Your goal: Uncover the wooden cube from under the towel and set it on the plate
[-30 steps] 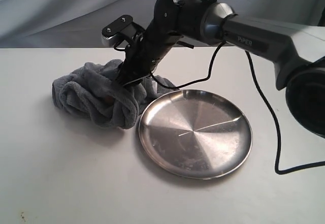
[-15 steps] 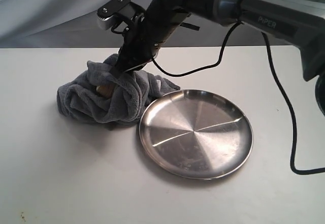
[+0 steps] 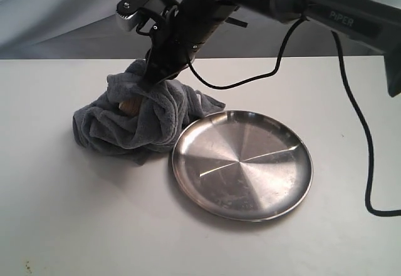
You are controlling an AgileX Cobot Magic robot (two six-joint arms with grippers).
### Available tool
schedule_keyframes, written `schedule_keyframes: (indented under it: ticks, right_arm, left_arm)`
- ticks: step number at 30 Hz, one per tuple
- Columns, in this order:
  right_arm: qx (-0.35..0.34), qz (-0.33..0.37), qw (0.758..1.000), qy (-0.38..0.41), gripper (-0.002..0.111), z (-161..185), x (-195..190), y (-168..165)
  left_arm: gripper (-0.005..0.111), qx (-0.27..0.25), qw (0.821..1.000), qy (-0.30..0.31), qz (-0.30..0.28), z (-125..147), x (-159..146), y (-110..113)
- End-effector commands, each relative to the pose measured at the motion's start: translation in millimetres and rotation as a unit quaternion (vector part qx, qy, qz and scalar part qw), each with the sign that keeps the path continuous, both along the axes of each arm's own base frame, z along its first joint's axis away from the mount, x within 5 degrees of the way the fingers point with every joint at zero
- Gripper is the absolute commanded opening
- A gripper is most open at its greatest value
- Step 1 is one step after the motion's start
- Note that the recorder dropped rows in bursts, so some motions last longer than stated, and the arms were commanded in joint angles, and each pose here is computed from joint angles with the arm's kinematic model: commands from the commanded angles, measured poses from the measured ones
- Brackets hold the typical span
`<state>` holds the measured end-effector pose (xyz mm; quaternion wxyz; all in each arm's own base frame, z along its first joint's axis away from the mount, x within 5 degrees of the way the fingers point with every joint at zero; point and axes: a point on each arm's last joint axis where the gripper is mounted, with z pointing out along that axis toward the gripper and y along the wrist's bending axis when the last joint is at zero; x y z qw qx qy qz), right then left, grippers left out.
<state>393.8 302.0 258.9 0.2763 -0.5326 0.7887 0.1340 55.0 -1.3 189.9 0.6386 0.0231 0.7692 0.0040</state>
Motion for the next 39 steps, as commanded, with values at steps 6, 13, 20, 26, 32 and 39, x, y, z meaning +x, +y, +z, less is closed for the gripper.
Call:
schedule_keyframes:
  ticks: [6, 13, 20, 26, 32, 39]
  right_arm:
    - [0.041, 0.012, 0.997, -0.071, 0.0, 13.8, -2.0, 18.5]
    - [0.024, 0.028, 0.997, -0.067, 0.0, -30.1, 1.5, 39.1]
    - [0.045, 0.039, 0.992, -0.114, 0.0, -28.9, -2.2, 55.6]
    - [0.053, 0.051, 0.99, -0.124, 0.0, -22.9, -10.5, 64.3]
    - [0.007, 0.11, 0.986, -0.128, 0.0, -14.8, -23.0, 62.5]
    - [-0.024, 0.09, 0.977, -0.189, 0.0, 29.2, -25.5, 44.5]
  left_arm:
    - [0.0, -0.002, 1.0, -0.003, -0.002, -0.8, 0.0, -0.3]
    - [0.0, -0.001, 1.0, -0.003, -0.002, -0.8, 0.0, -0.3]
    - [0.0, -0.001, 1.0, -0.003, -0.002, -0.8, 0.0, -0.3]
    - [0.0, -0.001, 1.0, -0.003, -0.002, -0.8, 0.0, -0.3]
    - [0.0, -0.002, 1.0, -0.003, -0.002, -0.8, 0.0, -0.3]
    - [0.0, -0.001, 1.0, -0.003, -0.002, -0.8, 0.0, -0.3]
